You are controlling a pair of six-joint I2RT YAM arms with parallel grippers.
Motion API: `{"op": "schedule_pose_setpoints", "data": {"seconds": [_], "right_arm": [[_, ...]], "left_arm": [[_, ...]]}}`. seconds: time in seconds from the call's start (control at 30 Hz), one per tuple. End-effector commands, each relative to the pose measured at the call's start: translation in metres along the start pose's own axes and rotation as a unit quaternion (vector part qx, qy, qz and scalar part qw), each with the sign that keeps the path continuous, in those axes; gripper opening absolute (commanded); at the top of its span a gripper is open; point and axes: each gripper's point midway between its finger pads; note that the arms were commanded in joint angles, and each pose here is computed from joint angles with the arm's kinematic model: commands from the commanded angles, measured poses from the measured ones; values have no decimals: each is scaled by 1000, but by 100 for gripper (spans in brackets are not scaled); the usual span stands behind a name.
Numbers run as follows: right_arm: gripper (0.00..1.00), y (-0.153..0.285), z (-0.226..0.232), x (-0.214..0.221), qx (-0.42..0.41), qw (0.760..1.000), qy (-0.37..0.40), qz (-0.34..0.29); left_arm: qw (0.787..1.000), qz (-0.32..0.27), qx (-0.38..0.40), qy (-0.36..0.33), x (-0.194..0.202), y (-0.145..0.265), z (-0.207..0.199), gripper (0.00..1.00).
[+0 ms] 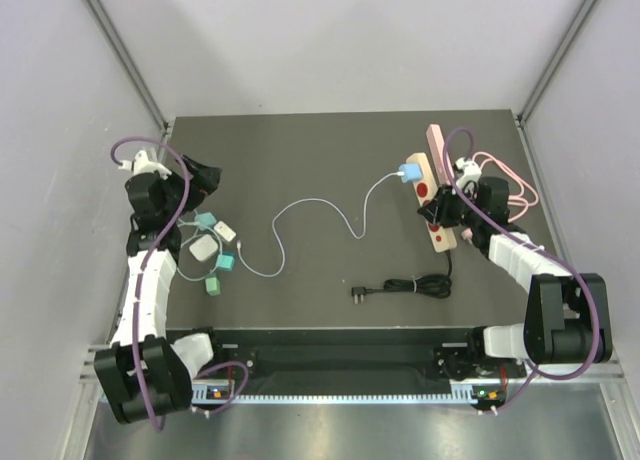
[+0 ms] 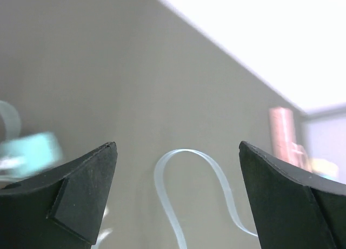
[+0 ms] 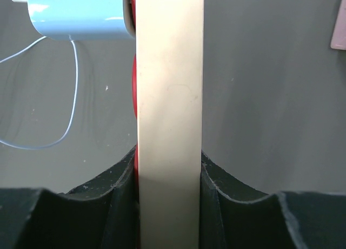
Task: Pull the plug off the socket
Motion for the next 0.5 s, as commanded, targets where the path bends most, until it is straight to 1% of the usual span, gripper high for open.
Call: {"op": "schedule_pose_setpoints", "data": {"seconds": [0.0,0.03,0.1,0.13,0.23,0.37,0.4,0.43,0.47], "right_arm": [[0,5,21,-47,-48,995,59,-66],[0,5,22,-46,-51,995,59,-64],[0,5,22,-47,-53,995,61,-65],[0,5,23,-46,-54,995,60,-64],[0,5,23,-46,-57,994,61,-63],[0,5,25,-46,-61,994,64,-64],[0,6,25,-46,-61,994,65,-64],[0,5,26,-45,-63,994,64,-63],[0,6,26,-46,-63,994,65,-64]], "left_arm": [[988,-28,149,-6,-28,22,-69,99],[982,-36,187,-11,-34,31,-85,99],[975,-30,221,0,-32,40,-101,99],[969,-26,245,-5,-30,45,-114,99],[961,-15,276,-10,-21,53,-136,99],[947,21,321,-25,11,60,-178,99],[947,20,318,-25,15,58,-182,99],[940,35,337,-28,27,63,-197,99],[940,35,339,-26,31,62,-204,99]]}}
Point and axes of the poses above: each gripper's point midway between its finger pads, its own y axis back along the fingers, its own z axis along the line the jaws close on, x = y × z, and after that the axes turned 3 degrees about -y, right-handed
